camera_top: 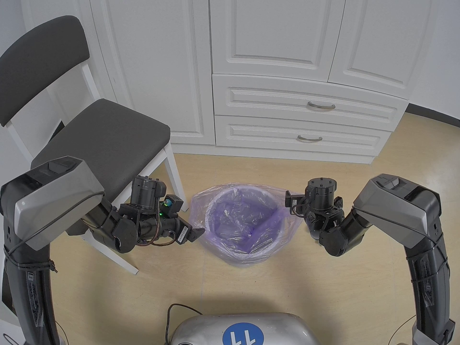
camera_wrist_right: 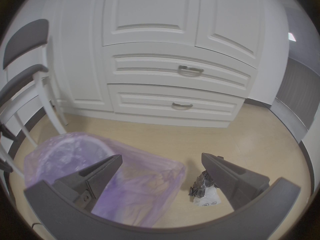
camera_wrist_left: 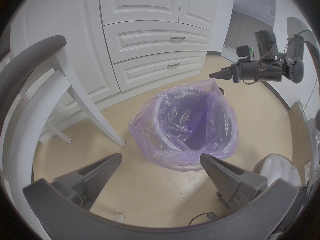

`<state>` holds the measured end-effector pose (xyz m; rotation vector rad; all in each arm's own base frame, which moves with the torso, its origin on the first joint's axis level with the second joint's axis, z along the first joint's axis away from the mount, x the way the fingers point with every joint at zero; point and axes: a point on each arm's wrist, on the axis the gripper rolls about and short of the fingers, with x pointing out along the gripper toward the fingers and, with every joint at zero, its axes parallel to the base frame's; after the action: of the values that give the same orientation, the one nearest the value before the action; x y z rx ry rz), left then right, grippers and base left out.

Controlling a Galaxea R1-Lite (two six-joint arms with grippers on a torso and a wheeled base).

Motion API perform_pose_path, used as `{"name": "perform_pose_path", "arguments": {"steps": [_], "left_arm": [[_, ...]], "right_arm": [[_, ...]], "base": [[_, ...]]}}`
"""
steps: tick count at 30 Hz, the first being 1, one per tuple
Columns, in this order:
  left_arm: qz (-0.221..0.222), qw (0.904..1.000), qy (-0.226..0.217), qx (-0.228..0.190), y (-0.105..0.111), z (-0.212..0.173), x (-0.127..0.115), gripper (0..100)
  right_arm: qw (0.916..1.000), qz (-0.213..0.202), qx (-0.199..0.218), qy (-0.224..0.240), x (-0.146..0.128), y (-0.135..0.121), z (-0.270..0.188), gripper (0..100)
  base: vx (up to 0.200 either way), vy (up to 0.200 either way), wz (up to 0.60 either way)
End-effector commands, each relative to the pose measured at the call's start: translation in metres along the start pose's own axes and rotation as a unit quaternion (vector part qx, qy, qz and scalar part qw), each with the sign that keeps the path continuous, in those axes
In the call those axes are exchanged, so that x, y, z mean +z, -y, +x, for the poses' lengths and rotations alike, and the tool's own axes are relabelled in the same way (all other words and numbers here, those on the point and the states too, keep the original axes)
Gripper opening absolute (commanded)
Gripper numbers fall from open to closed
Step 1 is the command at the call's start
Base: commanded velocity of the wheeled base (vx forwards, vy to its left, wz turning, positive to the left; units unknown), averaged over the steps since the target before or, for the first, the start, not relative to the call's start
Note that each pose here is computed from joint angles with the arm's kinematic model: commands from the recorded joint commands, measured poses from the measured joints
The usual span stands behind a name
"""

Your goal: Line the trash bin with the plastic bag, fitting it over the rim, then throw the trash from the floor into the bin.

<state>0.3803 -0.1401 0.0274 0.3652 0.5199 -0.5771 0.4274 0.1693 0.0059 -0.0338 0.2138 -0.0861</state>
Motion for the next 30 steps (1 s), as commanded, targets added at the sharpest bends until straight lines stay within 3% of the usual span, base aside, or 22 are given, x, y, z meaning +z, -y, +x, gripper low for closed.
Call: {"name": "perform_pose_path", "arguments": {"steps": [1,9,14,15,17,18,21,26,30], "left_arm": [[-0.001,1.0000,0.003,0.002,-0.001,-0.003,0.001,100],[-0.001,1.0000,0.004,0.003,-0.002,-0.004,0.001,100],[-0.002,1.0000,0.004,0.005,-0.003,-0.003,0.001,100],[-0.002,1.0000,0.004,0.005,-0.003,-0.003,0.001,100],[-0.002,1.0000,0.004,0.005,-0.003,-0.003,0.001,100],[-0.003,1.0000,0.003,0.005,-0.003,-0.003,0.000,100],[-0.002,1.0000,0.003,0.005,-0.003,-0.003,0.000,100],[-0.003,1.0000,0.003,0.005,-0.003,-0.004,0.000,100],[-0.003,1.0000,0.003,0.005,-0.003,-0.004,0.000,100]], "right_arm": [[0.9997,-0.005,-0.019,-0.017,-0.028,0.007,0.021,100],[0.9968,-0.031,-0.020,-0.070,-0.025,0.022,0.005,100],[0.9933,-0.045,0.029,-0.103,-0.027,0.026,-0.018,100],[0.9895,-0.059,0.056,-0.120,-0.030,0.030,-0.029,100],[0.9858,-0.074,0.071,-0.133,-0.032,0.034,-0.038,100],[0.9795,-0.095,0.095,-0.150,-0.037,0.038,-0.048,100],[0.9723,-0.118,0.114,-0.167,-0.045,0.042,-0.056,100],[0.9786,-0.103,0.114,-0.137,-0.036,0.037,-0.050,100],[0.9760,-0.109,0.116,-0.148,-0.043,0.037,-0.054,100]], "base": [[0.000,0.000,0.00],[0.000,0.000,0.00],[0.000,0.000,0.00],[0.000,0.000,0.00],[0.000,0.000,0.00],[0.000,0.000,0.00],[0.000,0.000,0.00],[0.000,0.000,0.00],[0.000,0.000,0.00]]}}
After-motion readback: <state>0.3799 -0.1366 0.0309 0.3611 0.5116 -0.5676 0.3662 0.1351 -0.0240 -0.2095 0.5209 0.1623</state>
